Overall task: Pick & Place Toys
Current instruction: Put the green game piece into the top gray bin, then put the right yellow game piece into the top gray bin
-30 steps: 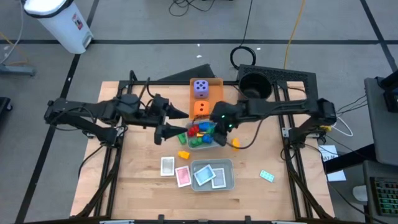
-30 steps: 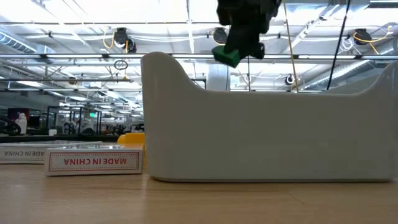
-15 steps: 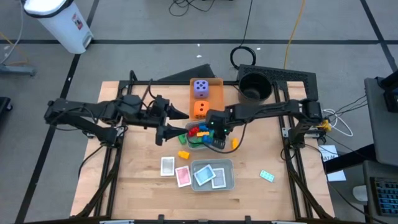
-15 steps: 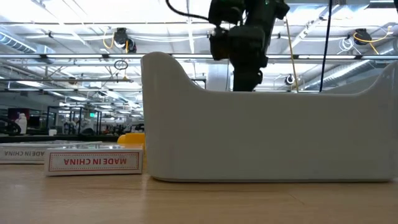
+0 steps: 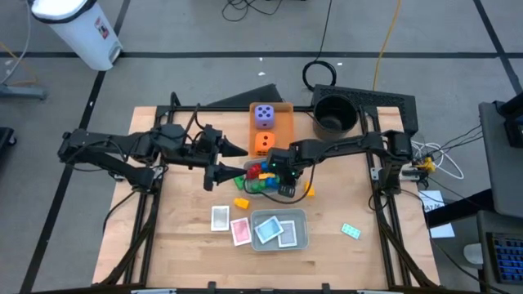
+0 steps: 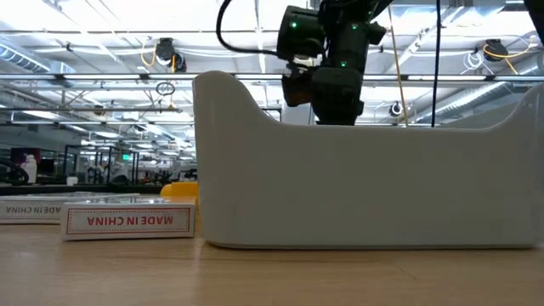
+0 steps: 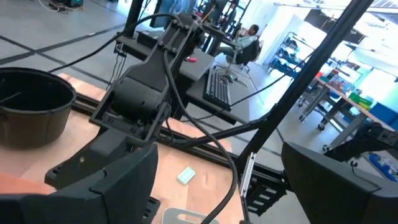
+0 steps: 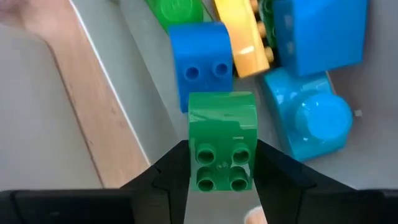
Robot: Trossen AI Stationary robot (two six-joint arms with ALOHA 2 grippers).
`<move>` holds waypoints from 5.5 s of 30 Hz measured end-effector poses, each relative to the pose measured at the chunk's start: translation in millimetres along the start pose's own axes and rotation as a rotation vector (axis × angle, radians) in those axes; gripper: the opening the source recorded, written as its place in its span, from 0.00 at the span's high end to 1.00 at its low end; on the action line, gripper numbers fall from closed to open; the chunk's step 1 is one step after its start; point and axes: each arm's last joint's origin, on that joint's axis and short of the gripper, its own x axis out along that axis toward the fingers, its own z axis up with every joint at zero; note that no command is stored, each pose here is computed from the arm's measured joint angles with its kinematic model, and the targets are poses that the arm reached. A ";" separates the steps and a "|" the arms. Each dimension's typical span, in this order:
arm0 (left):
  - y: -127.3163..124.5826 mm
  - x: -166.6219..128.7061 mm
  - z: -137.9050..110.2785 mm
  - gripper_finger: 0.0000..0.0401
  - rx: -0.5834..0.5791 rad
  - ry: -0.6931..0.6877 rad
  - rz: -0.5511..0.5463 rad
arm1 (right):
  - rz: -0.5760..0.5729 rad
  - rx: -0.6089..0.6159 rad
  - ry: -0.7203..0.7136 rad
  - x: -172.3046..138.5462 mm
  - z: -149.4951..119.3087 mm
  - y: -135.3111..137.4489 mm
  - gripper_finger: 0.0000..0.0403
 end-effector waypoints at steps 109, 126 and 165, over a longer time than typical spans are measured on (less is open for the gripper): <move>-7.3 -4.8 -31.8 0.14 -0.038 0.244 0.102 | -0.148 0.973 -0.156 -7.5 -120.2 39.6 0.51; -6.7 -4.8 -31.8 0.14 -0.031 0.239 0.116 | -0.141 0.990 -0.116 4.7 -112.8 21.1 0.51; -6.4 -5.0 -32.5 0.14 -0.032 0.247 0.119 | -0.171 0.915 -0.053 4.2 -117.9 19.8 0.65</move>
